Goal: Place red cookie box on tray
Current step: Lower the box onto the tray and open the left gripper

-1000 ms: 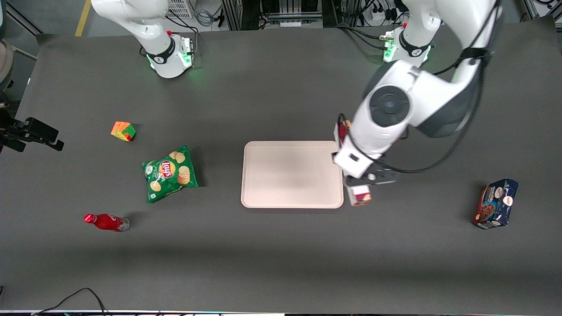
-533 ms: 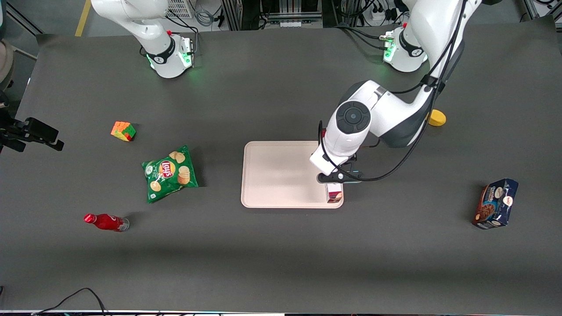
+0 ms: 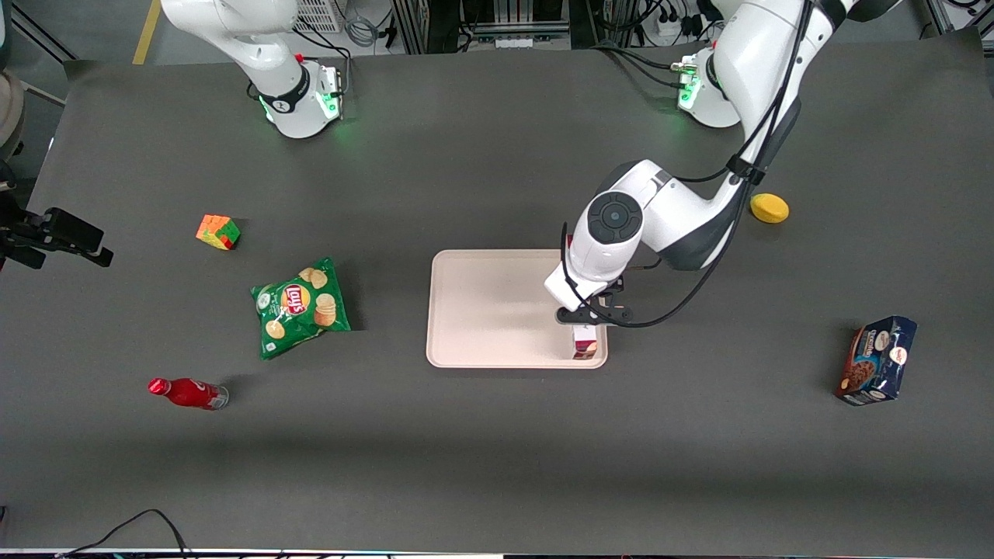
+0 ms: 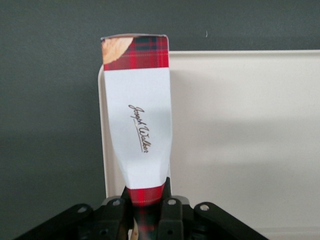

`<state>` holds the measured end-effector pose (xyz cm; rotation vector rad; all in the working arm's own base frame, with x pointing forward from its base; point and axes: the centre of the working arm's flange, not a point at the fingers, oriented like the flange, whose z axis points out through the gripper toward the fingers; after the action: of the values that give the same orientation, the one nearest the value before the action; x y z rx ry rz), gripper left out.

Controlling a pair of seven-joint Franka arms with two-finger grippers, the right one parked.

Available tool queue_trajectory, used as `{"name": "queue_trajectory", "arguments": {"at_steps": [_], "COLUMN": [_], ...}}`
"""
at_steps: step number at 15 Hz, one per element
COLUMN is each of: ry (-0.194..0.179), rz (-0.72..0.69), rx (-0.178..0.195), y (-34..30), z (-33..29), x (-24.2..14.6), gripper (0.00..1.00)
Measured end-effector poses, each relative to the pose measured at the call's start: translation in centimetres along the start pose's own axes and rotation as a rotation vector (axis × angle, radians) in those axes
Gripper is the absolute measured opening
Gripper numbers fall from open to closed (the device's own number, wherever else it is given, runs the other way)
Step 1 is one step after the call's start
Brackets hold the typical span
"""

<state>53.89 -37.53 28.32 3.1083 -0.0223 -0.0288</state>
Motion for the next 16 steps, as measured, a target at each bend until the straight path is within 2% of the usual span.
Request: {"name": "queue_trajectory", "arguments": {"at_steps": [6, 10, 16], "ry": [-0.015, 0.019, 0.029], "rz": [0.005, 0.022, 0.023], "rx": [0.006, 0.0, -0.001], "y": [-0.6, -0.9, -1.5], "z": [2.1, 3.2, 4.4], "x": [-1.1, -0.6, -0.1], "gripper": [0.22, 0.22, 0.22]}}
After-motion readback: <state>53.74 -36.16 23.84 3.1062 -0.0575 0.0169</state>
